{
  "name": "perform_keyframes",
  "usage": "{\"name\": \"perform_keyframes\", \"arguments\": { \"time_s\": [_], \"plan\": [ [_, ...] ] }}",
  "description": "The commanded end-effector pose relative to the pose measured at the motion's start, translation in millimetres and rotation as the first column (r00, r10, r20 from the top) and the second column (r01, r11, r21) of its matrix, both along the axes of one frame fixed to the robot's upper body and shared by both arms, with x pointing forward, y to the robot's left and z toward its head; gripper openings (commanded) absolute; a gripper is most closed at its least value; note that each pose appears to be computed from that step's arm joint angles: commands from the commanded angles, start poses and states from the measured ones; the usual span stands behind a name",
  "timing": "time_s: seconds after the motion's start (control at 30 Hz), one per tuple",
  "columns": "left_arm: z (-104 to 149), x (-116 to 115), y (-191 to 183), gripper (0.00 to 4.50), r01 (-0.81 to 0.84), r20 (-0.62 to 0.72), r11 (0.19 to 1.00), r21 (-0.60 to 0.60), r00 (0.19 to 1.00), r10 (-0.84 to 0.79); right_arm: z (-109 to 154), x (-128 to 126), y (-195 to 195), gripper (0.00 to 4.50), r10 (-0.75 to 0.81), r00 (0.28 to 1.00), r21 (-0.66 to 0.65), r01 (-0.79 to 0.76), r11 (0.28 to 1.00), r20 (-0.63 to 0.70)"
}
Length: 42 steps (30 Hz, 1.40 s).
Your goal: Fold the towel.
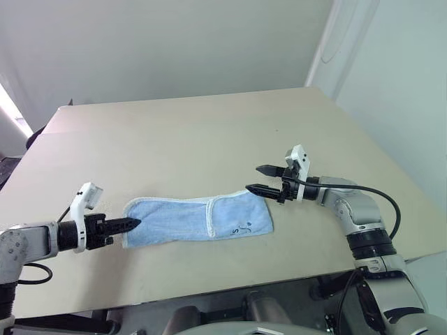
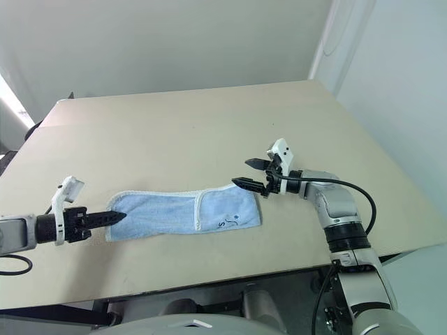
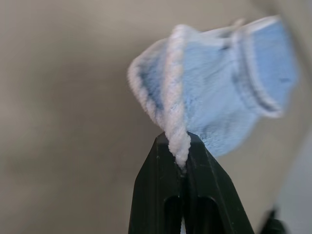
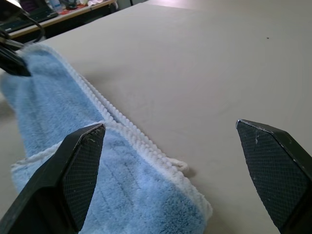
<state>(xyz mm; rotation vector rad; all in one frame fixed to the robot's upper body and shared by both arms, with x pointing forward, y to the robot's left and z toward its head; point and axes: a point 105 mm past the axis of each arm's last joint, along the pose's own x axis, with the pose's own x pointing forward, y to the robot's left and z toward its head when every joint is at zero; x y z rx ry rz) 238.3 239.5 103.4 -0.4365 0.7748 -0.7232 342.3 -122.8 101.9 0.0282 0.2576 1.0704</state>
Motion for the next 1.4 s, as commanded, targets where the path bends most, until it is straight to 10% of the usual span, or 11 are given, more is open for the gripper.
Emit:
{"name": "perform_keyframes", "arguments": {
  "time_s": [0.03, 0.53, 1.07, 1.4],
  "plan": [
    [28.9, 1.4, -39.8, 0.02, 0.141, 0.083, 0.978, -0.156, 0.988, -0.13, 16.1, 7.3, -8.6, 4.5, -0.042, 0.998, 0.011, 0.041, 0.999, 0.056],
    [30.4, 50.5, -162.0, 0.02, 0.281, -0.018, 0.851, -0.443, 0.947, -0.322, 26.9, 4.5, -83.1, 4.5, -0.26, 0.964, -0.024, 0.262, 0.965, 0.06],
    [10.3, 64.8, -235.7, 0.02, 0.422, 0.037, 0.807, -0.412, 0.893, -0.448, 9.3, -2.0, -111.7, 4.5, -0.402, 0.915, -0.084, 0.404, 0.911, 0.045],
    [21.5, 40.6, -221.3, 3.18, 0.485, 0.132, 0.741, -0.464, 0.865, -0.483, 9.5, 3.1, -115.5, 4.5, -0.432, 0.9, -0.09, 0.436, 0.896, 0.056]
  ]
}}
